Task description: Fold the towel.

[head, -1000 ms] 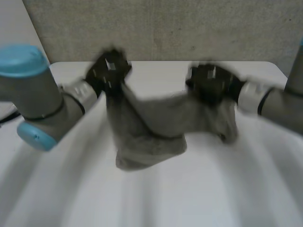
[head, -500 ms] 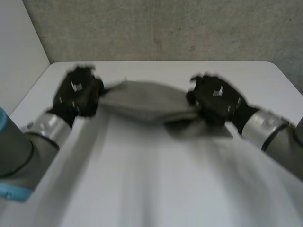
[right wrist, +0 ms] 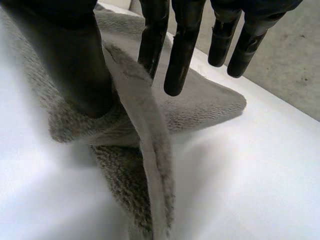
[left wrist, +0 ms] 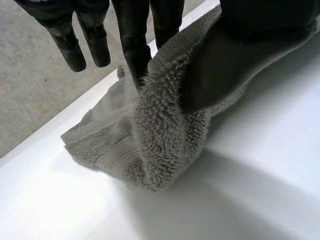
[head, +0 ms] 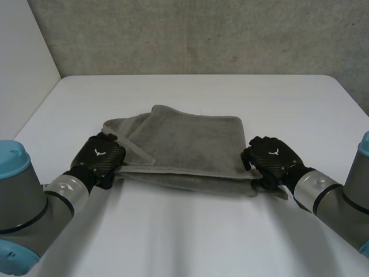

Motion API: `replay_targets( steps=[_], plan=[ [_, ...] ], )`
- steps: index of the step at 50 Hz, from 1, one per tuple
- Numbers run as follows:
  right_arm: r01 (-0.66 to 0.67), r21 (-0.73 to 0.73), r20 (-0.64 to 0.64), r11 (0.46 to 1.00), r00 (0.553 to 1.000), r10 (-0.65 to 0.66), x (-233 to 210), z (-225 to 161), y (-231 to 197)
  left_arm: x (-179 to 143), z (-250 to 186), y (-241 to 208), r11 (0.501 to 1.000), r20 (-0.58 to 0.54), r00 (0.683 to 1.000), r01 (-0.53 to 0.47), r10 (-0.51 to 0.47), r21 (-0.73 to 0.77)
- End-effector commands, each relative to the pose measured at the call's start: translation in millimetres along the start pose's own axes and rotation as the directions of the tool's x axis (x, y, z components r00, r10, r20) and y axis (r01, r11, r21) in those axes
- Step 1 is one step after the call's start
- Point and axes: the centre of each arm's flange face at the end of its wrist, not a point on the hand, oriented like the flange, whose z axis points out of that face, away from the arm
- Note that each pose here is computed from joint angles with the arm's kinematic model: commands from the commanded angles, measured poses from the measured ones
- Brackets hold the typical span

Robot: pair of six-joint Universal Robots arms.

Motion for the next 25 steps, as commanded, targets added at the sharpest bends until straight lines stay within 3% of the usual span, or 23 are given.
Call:
replay_targets(
  steps=[1,25],
  plan=[
    [-0.026,-0.010,-0.041,1.000,0.999,0.026,16,-1,2,-13,2,2,1.000,0.036,0.999,0.011,-0.011,-0.006],
    [-0.031,0.052,-0.158,0.998,0.987,0.039,66,-12,-14,-12,3,4,1.000,0.022,1.000,0.016,-0.016,-0.006]
  ],
)
